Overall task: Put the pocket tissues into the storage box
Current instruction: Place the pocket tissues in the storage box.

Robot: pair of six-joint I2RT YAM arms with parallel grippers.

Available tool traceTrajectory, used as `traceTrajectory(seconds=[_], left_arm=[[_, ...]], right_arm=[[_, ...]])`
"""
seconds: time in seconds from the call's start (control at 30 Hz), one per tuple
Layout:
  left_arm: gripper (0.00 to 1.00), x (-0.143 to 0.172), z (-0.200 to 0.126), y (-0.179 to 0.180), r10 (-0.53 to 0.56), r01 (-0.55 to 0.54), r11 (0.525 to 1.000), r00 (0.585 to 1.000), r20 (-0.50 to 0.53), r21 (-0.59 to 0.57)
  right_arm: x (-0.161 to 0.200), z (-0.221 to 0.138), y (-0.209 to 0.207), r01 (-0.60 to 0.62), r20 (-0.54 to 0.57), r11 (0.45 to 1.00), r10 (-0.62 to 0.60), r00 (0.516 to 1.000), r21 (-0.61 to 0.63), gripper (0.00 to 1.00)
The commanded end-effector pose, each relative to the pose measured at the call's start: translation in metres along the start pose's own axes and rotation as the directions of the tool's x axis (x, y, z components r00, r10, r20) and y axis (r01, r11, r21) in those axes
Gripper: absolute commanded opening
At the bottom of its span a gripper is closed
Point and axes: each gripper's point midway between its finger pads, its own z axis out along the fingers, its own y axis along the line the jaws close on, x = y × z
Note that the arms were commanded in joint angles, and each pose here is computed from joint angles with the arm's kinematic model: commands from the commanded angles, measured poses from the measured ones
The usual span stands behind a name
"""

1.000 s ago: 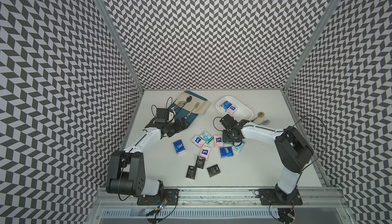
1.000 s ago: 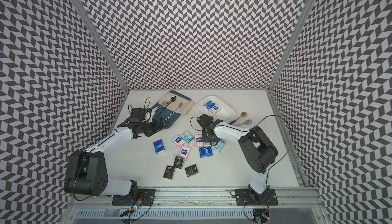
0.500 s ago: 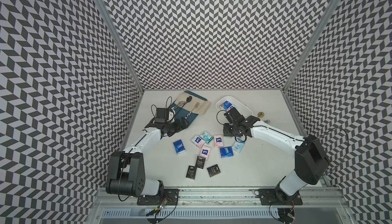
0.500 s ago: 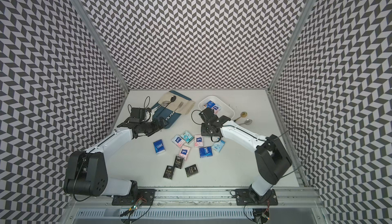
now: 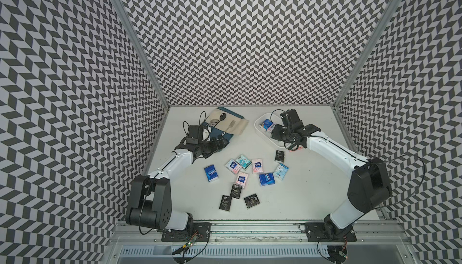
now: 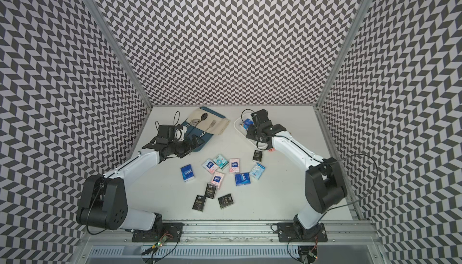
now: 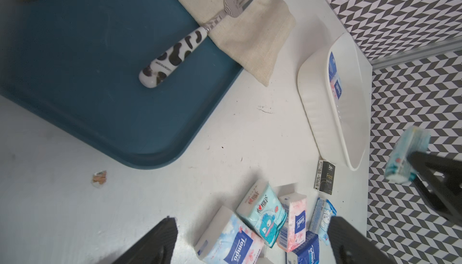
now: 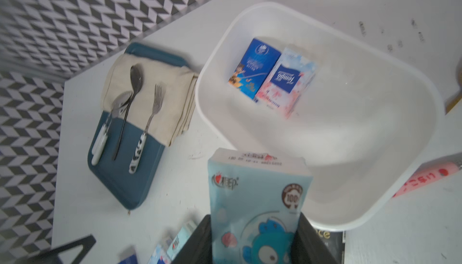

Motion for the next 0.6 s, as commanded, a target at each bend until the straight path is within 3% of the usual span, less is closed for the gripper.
traceTrajectory(seconds=[0.0,0.33,0.57], left_arm=[[1.0,0.001,0.002,-0.012,0.014,-0.015,0.999,1.0,0.005,0.037],[1.0,0.007,0.004,-0.01,0.022,-0.022,0.999,1.0,-0.008,0.03],[1.0,0.004,0.004,-0.011,0.024,-0.024,0.999,1.0,-0.006,0.028]], right_arm=[[-0.035,0.021,-0.012,-0.106,0.056,0.994,0.106,0.993,-0.014,0.49],[-0.041,0.083,-0.04,-0.187,0.018,0.979,0.187,0.982,0.081,0.5],[-0.023,0.095,-0.058,-0.274,0.004,0.952,0.276,0.961,0.138,0.52]])
